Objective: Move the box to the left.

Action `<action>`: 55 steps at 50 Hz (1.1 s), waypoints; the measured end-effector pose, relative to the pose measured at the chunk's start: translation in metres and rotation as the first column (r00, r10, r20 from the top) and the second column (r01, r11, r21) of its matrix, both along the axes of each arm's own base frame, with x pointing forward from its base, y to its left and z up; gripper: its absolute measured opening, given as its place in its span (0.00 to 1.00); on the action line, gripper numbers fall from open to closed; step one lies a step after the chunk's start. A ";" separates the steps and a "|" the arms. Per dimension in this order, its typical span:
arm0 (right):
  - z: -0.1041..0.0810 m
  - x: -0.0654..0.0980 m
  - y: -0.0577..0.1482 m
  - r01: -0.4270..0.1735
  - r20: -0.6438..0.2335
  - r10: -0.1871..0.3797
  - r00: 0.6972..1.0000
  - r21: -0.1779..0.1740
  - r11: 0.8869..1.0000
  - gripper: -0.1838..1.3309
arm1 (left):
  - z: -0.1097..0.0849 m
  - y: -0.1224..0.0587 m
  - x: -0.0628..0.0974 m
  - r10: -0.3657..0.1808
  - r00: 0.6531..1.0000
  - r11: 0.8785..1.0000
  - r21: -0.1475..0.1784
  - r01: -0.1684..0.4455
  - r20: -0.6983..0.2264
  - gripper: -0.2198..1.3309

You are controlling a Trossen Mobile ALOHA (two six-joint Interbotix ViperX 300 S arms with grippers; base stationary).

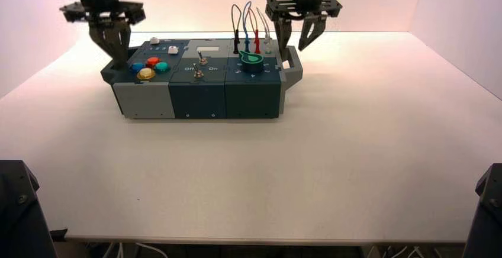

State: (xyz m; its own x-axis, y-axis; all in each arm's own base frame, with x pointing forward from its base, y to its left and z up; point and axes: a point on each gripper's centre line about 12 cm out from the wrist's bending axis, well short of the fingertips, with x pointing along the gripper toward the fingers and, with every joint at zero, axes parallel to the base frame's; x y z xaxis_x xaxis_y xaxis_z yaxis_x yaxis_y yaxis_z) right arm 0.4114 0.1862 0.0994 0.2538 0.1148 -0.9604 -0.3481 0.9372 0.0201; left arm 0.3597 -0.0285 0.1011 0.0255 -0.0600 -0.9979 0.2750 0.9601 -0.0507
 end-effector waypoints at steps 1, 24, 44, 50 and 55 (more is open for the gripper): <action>0.002 0.000 0.000 -0.002 0.002 0.002 1.000 -0.001 1.000 0.91 | 0.002 -0.001 0.000 -0.002 1.000 1.000 0.000 0.002 0.003 0.04; 0.037 -0.024 -0.003 -0.028 0.008 0.028 1.000 -0.011 1.000 0.91 | 0.052 -0.006 0.002 -0.018 0.997 1.000 -0.009 0.019 0.072 0.04; 0.066 -0.076 0.000 -0.130 0.019 0.130 0.991 0.016 0.991 0.81 | 0.054 -0.058 -0.019 -0.160 0.982 0.987 -0.016 0.162 0.102 0.04; 0.079 -0.086 -0.002 -0.146 0.015 0.146 0.989 0.019 0.989 0.81 | 0.048 -0.061 -0.022 -0.168 0.979 0.985 -0.016 0.171 0.114 0.04; 0.090 -0.093 -0.006 -0.163 0.014 0.163 0.987 0.016 0.986 0.81 | 0.046 -0.060 -0.022 -0.163 0.979 0.986 -0.018 0.166 0.122 0.04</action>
State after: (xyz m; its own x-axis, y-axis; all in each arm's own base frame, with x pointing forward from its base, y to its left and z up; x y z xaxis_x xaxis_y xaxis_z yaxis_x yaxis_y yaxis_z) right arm 0.3185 0.1804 0.1899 0.2422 0.1717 -0.9549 -0.4966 0.8675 0.0301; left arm 0.3380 -0.0885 0.1475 0.1317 -0.1006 -0.9862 0.4347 0.8999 -0.0338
